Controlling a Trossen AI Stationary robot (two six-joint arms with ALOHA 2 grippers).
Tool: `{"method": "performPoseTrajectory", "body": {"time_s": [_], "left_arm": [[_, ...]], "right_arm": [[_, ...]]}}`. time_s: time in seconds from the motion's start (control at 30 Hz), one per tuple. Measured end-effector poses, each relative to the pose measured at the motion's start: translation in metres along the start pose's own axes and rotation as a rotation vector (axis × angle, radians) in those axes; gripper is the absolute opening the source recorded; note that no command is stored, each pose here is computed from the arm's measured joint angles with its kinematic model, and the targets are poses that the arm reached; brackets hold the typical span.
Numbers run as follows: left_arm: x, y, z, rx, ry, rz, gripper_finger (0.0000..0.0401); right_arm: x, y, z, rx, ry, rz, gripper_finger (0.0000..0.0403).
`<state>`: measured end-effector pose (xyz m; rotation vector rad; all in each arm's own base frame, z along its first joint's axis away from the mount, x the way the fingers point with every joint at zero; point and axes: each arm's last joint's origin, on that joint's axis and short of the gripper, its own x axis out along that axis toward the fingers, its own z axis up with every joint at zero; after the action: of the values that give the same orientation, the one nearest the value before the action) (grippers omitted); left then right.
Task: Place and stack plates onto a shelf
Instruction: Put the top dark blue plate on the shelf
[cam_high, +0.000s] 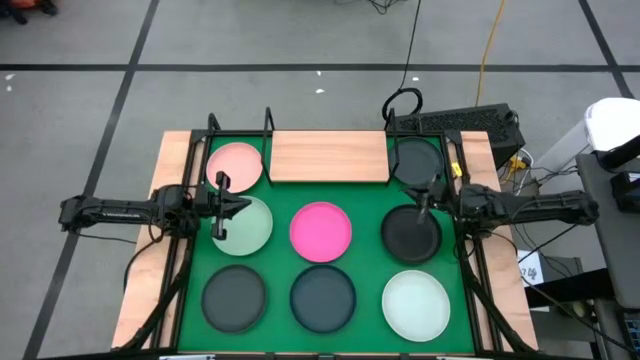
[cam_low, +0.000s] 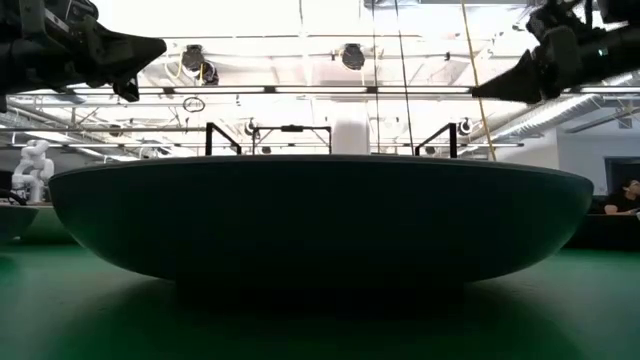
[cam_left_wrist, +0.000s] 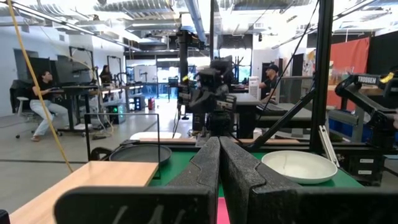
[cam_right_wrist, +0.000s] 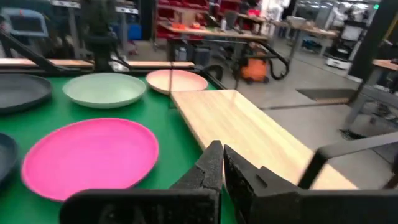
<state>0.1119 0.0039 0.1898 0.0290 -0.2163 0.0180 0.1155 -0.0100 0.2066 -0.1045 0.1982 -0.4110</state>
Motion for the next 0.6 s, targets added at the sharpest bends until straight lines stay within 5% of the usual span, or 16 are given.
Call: {"method": "performPoseTrajectory", "body": {"time_s": [0.27, 0.6], "left_arm": [[0.000, 0.000, 0.000, 0.000, 0.000, 0.000, 0.0017], [0.000, 0.000, 0.000, 0.000, 0.000, 0.000, 0.0017]], "right_arm": [[-0.004, -0.009, 0.044, -0.028, 0.112, -0.035, 0.0044], [0.009, -0.009, 0.009, 0.056, 0.382, -0.108, 0.0117]]}}
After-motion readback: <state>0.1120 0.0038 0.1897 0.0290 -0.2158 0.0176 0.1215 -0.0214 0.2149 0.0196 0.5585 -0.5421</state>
